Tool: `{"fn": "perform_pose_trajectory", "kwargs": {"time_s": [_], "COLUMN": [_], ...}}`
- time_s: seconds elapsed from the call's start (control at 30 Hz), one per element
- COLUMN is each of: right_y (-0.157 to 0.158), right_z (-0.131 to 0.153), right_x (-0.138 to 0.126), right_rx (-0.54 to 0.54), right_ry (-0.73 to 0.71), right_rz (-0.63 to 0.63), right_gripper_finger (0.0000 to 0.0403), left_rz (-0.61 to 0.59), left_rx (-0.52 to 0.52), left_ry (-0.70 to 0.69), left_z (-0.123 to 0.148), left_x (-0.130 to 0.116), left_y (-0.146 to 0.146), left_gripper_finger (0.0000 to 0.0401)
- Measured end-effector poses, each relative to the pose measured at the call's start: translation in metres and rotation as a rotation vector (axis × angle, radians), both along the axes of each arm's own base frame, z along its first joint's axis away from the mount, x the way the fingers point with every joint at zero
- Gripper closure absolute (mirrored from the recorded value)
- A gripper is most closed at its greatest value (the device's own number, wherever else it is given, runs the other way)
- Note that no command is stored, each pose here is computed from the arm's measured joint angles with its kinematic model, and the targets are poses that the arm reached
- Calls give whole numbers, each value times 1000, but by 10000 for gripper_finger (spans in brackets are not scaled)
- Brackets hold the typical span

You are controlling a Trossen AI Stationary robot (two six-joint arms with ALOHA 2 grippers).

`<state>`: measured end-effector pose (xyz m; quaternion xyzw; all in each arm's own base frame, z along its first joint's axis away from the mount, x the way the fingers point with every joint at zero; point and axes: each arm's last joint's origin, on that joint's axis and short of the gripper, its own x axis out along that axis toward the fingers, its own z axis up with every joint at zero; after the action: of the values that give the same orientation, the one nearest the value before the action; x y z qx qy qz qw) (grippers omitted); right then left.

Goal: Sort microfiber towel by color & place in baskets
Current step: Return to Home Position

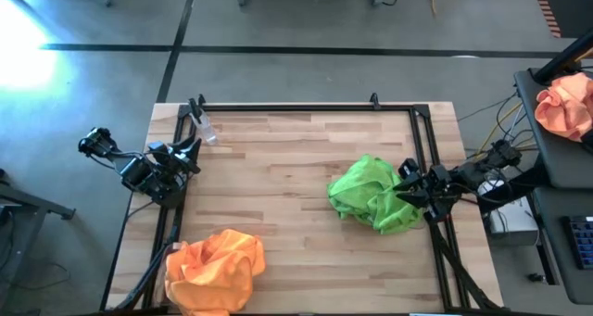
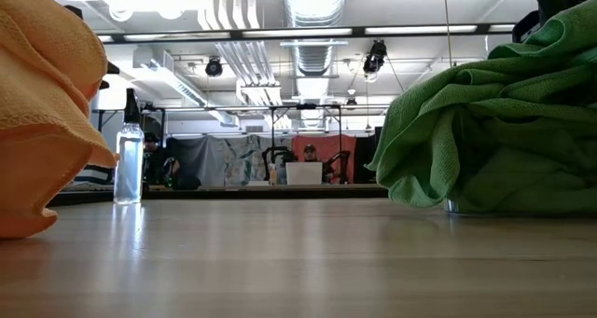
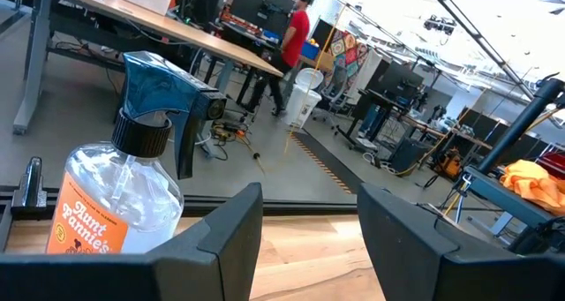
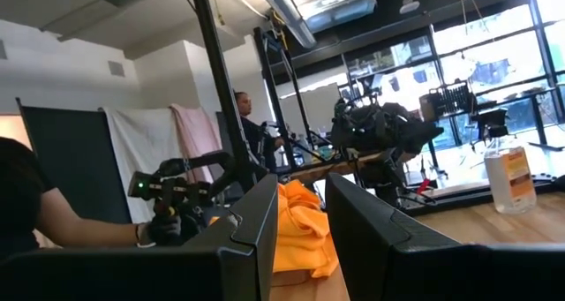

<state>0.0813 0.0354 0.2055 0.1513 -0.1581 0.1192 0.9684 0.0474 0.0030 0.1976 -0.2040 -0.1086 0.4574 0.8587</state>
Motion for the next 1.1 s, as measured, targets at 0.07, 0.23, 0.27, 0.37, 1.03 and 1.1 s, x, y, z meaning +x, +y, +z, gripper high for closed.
{"fn": "perform_pose_trajectory", "kwargs": {"time_s": [0.07, 0.23, 0.27, 0.37, 1.03, 1.1], "right_y": [0, 0, 0, 1, -4, -4], "right_z": [0, -2, -3, -7, -34, -35], "right_x": [0, 1, 1, 2, 9, 10], "right_rx": [-1, -6, -5, 11, 200, 197], "right_ry": [0, 9, 12, 33, 325, 330], "right_rz": [-1, -1, 0, 0, -243, -244], "right_gripper_finger": [312, 312, 312, 312, 312, 312], "left_rz": [0, 0, 0, -4, -111, -129], "left_rx": [0, -4, -4, -7, -62, -84], "left_ry": [0, -5, -6, 0, 137, 139], "left_z": [0, 0, 0, 0, -1, -4], "left_x": [0, 0, 0, 1, 13, 15], "left_y": [0, 0, 0, -1, -10, -11], "left_gripper_finger": [230, 230, 230, 230, 230, 230]}}
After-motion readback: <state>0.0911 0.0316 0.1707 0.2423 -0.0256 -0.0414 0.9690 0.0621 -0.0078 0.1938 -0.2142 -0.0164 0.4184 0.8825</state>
